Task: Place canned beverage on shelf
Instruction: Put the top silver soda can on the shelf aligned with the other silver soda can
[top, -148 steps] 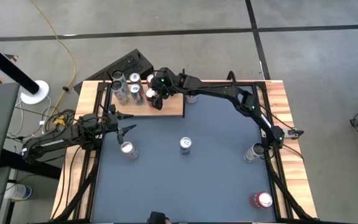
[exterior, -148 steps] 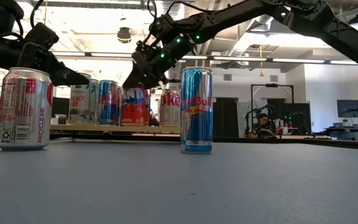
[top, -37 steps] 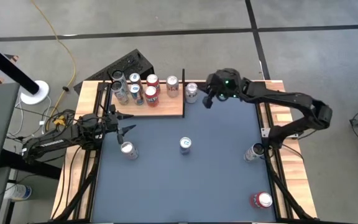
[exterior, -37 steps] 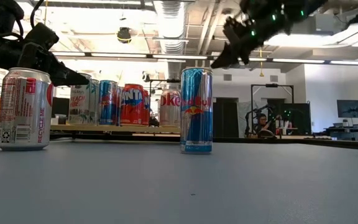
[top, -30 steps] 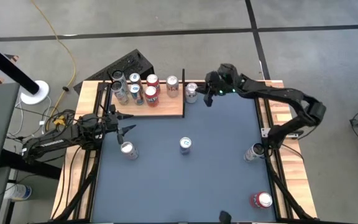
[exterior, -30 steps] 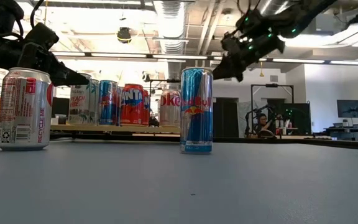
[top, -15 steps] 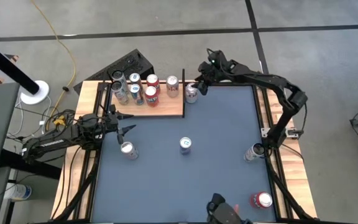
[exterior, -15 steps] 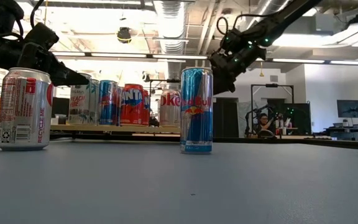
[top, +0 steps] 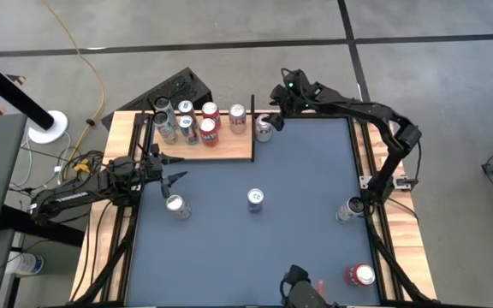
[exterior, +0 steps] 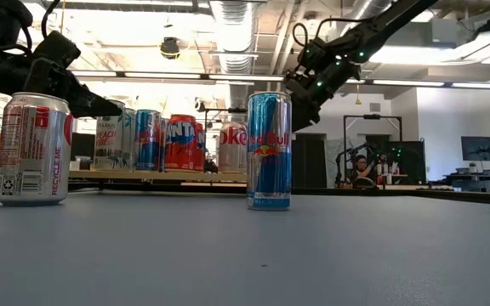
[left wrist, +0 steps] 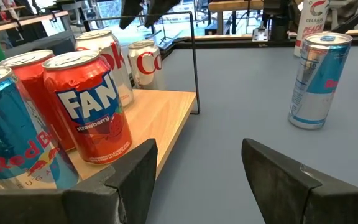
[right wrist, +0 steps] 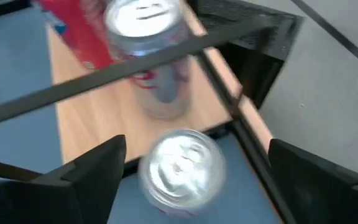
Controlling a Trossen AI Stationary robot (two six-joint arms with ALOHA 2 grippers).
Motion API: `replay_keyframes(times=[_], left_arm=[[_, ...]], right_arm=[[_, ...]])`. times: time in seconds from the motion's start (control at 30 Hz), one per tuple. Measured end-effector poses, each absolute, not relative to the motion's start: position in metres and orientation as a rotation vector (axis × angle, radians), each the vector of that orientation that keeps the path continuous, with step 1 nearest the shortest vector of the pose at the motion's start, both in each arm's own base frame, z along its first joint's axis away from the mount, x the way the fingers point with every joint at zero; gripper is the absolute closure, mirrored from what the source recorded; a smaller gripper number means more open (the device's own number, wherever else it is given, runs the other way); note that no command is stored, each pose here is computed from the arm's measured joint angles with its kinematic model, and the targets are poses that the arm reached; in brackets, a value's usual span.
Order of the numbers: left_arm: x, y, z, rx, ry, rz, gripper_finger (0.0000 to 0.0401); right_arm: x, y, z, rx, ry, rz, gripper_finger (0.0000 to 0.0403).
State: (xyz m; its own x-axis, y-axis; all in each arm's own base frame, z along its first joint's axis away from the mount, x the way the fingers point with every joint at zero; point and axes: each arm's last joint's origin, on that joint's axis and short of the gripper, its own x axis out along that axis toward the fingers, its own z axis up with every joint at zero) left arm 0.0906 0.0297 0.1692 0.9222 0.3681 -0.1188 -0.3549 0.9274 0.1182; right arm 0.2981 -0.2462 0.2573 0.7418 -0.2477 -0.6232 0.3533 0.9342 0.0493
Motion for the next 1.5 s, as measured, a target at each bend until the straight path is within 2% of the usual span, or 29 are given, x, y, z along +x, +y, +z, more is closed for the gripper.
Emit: replay_keyframes(times=[0.17,0.4,1.03,1.2,1.5], left_arm=[[0.091,0.03,0.169,0.095,0.14,0.371,0.0176],[0.091,0.03,0.169,0.095,0.14,0.372,0.0176],[0.091,0.03,0.169,0.095,0.14,0.371,0.0176],[0.091,0.03,0.169,0.095,0.14,0.372,0.0176],[0.091,0.03,0.169,0.095,0.14,0.372,0.0176]], right_arm=[[0.31,-0.246,0.241,0.149,0.684,-0.317,0.0004],[0.319,-0.249,0.222,0.127,0.71,-0.299,0.0004],[0.323,-0.244,0.208,0.111,0.782,-0.367,0.0009],[0.323,-0.243,0.206,0.115,0.795,-0.388,0.0038],[0.322,-0.241,0.208,0.131,0.804,-0.39,0.0135]])
